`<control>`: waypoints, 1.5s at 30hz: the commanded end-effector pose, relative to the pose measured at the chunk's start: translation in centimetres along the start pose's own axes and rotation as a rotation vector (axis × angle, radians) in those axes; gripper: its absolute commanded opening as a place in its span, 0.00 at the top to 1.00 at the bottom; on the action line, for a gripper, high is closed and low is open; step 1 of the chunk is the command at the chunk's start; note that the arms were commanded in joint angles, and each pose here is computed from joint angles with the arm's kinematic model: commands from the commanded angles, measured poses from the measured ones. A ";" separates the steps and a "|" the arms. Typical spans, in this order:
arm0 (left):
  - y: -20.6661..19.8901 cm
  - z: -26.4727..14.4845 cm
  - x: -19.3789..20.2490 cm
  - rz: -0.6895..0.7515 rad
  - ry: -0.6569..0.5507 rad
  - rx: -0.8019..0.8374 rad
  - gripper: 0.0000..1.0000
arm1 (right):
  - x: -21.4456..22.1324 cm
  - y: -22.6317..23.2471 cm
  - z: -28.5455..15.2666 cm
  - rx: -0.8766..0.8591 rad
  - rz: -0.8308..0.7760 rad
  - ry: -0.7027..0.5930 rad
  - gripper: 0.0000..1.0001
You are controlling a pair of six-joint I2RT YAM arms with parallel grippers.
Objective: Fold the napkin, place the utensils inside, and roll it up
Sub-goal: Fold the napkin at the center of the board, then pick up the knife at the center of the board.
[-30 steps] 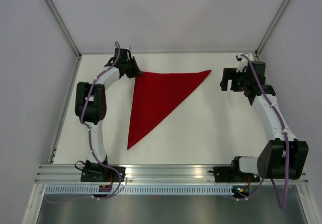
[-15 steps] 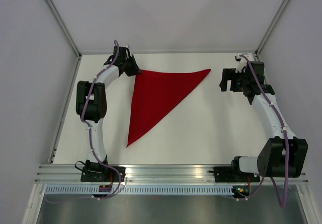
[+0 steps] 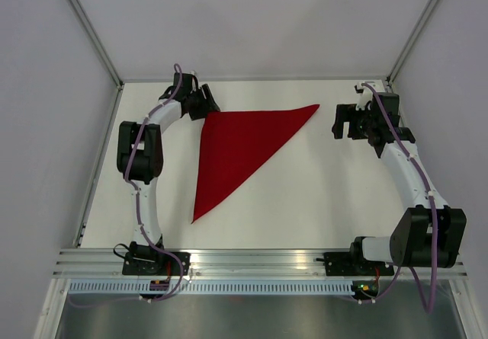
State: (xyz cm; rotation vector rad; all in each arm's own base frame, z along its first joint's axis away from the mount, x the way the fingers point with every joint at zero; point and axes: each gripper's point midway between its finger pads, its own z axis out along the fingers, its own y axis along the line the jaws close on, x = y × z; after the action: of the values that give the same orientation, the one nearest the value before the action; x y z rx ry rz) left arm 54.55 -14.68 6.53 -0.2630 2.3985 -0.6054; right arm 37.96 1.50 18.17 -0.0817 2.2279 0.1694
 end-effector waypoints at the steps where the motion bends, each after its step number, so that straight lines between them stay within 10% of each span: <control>1: -0.4 -3.2 -4.1 0.037 -0.134 -0.046 0.31 | -1.5 0.4 -0.5 -0.015 -0.015 -0.026 0.03; 14: 11.5 -13.3 -2.1 -0.024 -0.245 -0.551 0.26 | -1.9 2.2 -1.6 -0.100 -0.022 -0.044 0.03; 30: 20.7 -10.6 3.6 -0.146 -0.040 -0.675 0.39 | -2.2 2.7 -2.2 -0.121 -0.025 -0.061 0.03; 36: 21.2 -9.7 4.2 -0.166 0.008 -0.660 0.50 | -2.0 2.8 -2.1 -0.126 -0.026 -0.055 0.03; 42: 21.8 -9.3 5.6 -0.147 0.079 -0.664 0.97 | -1.8 2.9 -2.0 -0.135 -0.031 -0.047 0.03; 45: 20.7 -9.3 5.1 -0.138 0.073 -0.617 0.98 | -1.8 3.0 -2.0 -0.138 -0.032 -0.048 0.03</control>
State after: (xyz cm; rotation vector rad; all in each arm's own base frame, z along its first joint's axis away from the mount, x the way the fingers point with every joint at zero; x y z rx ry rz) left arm 45.61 6.28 1.81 -0.7267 2.4832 0.1454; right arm 36.94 3.72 18.88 -0.1569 2.2166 0.2982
